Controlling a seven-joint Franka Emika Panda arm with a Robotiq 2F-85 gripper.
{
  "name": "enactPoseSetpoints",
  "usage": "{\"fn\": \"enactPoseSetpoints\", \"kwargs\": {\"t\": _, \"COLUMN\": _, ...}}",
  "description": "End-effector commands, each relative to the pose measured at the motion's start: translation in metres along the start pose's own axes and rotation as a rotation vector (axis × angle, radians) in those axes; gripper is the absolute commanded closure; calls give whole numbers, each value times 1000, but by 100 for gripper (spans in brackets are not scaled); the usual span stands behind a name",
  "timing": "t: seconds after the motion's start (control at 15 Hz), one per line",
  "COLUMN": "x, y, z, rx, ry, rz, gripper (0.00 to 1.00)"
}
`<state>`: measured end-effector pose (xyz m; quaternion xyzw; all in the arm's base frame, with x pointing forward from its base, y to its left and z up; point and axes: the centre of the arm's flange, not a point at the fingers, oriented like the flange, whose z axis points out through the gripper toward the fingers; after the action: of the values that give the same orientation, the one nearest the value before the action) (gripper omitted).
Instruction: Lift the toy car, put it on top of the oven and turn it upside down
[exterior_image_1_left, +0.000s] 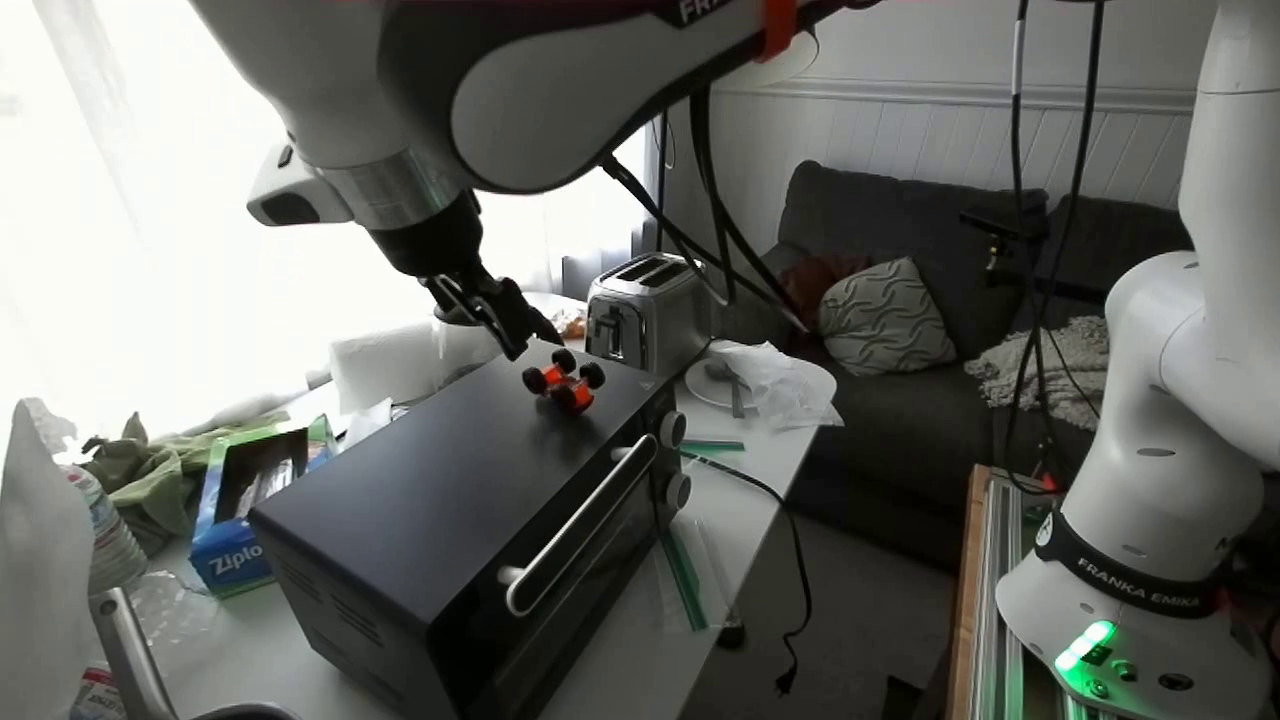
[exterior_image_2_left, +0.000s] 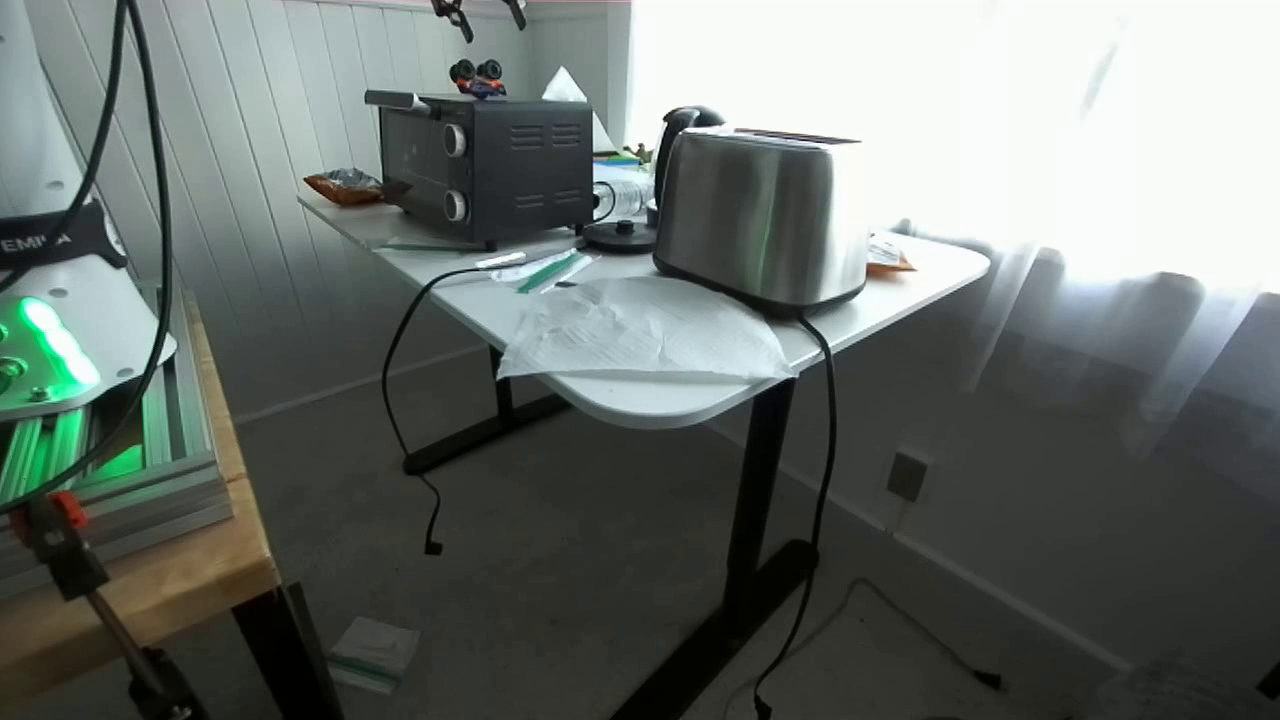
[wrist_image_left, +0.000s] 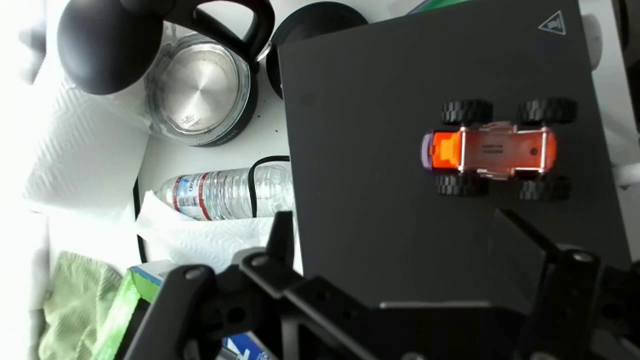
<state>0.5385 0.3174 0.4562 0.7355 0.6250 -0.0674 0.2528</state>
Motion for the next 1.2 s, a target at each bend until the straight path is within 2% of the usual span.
{"fn": "enactPoseSetpoints", "kwargs": {"t": 0.0, "x": -34, "y": 7, "z": -14, "rx": 67, "ry": 71, "rz": 175, "gripper": 0}}
{"fn": "enactPoseSetpoints", "kwargs": {"t": 0.33, "x": -78, "y": 12, "z": -22, "rx": 164, "ry": 150, "rz": 406, "gripper": 0}}
{"fn": "enactPoseSetpoints", "kwargs": {"t": 0.6, "x": -103, "y": 2, "z": -31, "rx": 230, "ry": 233, "rz": 522, "gripper": 0}}
{"fn": "enactPoseSetpoints", "kwargs": {"t": 1.13, "x": -148, "y": -31, "z": -19, "rx": 260, "ry": 362, "rz": 605, "gripper": 0}}
